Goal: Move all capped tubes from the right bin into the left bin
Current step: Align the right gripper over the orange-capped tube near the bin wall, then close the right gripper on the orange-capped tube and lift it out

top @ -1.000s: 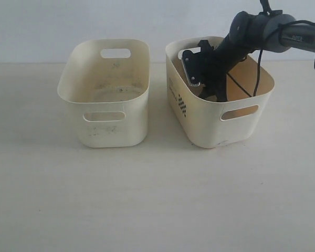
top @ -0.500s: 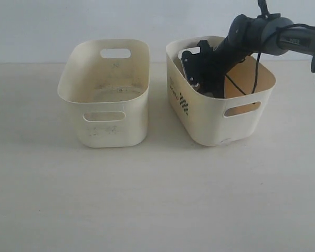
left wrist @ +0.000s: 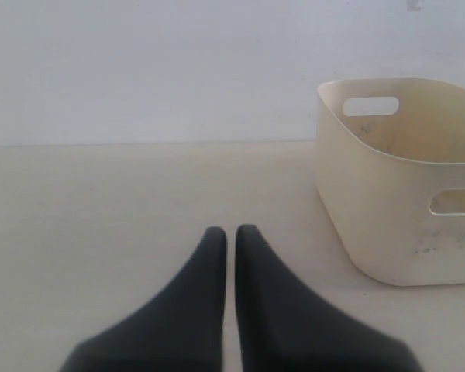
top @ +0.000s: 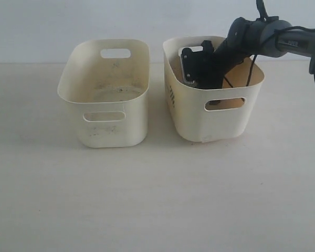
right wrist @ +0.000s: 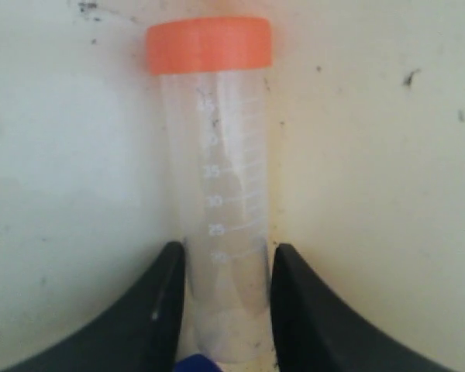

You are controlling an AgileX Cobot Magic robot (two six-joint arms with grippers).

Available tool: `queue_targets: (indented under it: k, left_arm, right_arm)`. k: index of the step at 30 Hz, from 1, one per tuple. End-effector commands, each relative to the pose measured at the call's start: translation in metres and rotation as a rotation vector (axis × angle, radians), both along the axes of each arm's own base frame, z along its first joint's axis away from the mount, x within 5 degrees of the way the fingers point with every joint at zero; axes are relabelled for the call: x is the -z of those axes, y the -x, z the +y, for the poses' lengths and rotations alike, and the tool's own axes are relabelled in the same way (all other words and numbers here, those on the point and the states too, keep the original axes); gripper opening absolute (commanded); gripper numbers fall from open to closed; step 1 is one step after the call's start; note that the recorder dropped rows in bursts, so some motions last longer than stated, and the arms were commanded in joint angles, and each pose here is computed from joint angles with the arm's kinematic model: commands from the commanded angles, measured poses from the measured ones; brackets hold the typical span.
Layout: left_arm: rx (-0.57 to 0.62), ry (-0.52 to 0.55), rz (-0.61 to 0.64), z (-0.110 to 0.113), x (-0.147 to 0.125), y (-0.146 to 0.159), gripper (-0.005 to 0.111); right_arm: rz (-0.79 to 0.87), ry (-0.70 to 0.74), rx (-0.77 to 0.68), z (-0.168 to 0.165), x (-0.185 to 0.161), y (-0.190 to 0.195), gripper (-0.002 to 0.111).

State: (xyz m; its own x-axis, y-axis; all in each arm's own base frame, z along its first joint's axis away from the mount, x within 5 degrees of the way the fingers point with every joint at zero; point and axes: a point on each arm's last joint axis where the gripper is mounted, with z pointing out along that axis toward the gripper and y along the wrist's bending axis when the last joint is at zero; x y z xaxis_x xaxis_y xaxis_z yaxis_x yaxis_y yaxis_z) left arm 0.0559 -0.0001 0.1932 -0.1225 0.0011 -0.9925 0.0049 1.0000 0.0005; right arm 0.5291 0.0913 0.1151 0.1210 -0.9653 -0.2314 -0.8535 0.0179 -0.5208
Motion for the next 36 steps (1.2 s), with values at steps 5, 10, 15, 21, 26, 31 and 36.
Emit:
queue_targets:
  k: [5,10,15,21,26,31,36]
  left_arm:
    - [-0.001,0.016,-0.008,0.000,-0.002,0.000,0.004]
    - [-0.001,0.016,-0.008,0.000,-0.002,0.000,0.004]
    - [-0.001,0.016,-0.008,0.000,-0.002,0.000,0.004]
    - [-0.001,0.016,-0.008,0.000,-0.002,0.000,0.004]
    - [-0.001,0.016,-0.008,0.000,-0.002,0.000,0.004]
    - [-0.001,0.016,-0.008,0.000,-0.002,0.000,0.004]
    - [-0.001,0.016,-0.008,0.000,-0.002,0.000,0.004]
  right_arm:
    - [0.028,-0.008,0.010,-0.001,-0.023,0.007,0.000]
    - [0.046,-0.034,0.029,0.000,-0.047,0.013,0.000]
    - [0.097,-0.086,0.089,0.000,-0.078,0.024,0.000]
    - [0.198,-0.106,0.214,-0.006,-0.121,0.046,0.000]
    - [0.320,-0.171,0.415,-0.011,-0.167,0.076,0.000]
    - [0.333,-0.304,0.576,-0.010,-0.203,0.093,0.000]
    - [0.355,-0.472,0.609,-0.003,-0.232,0.107,0.000]
